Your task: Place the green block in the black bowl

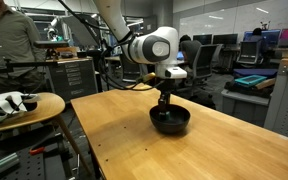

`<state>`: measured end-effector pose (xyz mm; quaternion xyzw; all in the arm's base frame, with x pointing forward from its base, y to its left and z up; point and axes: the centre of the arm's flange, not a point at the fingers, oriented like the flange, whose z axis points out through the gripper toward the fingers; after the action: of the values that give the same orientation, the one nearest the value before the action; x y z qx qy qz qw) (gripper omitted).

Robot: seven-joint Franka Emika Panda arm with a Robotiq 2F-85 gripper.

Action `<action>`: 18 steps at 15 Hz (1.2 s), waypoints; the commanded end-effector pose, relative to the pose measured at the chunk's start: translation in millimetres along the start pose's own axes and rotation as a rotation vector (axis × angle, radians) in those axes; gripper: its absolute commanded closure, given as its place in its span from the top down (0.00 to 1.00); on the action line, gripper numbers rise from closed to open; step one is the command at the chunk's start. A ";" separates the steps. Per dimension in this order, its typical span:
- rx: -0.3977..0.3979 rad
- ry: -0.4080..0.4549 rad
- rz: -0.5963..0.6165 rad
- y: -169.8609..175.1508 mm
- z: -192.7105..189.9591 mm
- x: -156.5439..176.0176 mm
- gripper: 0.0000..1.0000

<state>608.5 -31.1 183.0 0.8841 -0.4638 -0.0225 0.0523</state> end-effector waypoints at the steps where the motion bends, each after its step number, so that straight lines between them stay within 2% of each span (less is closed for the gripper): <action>1: 0.014 0.006 -0.016 -7.7 2.9 10.9 0.67; 3: 0.009 0.013 -0.016 -7.2 0.9 12.1 0.73; 6: 0.013 0.024 -0.013 -4.0 -10.0 14.3 0.98; 7: 0.017 0.030 -0.011 -2.4 -15.7 14.9 1.00; 13: 0.024 0.047 -0.046 2.3 -60.6 13.1 1.00; 18: -0.024 0.021 -0.178 6.0 -107.8 -6.7 1.00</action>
<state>619.5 -31.5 254.4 0.9059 -0.4200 -0.0122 0.0533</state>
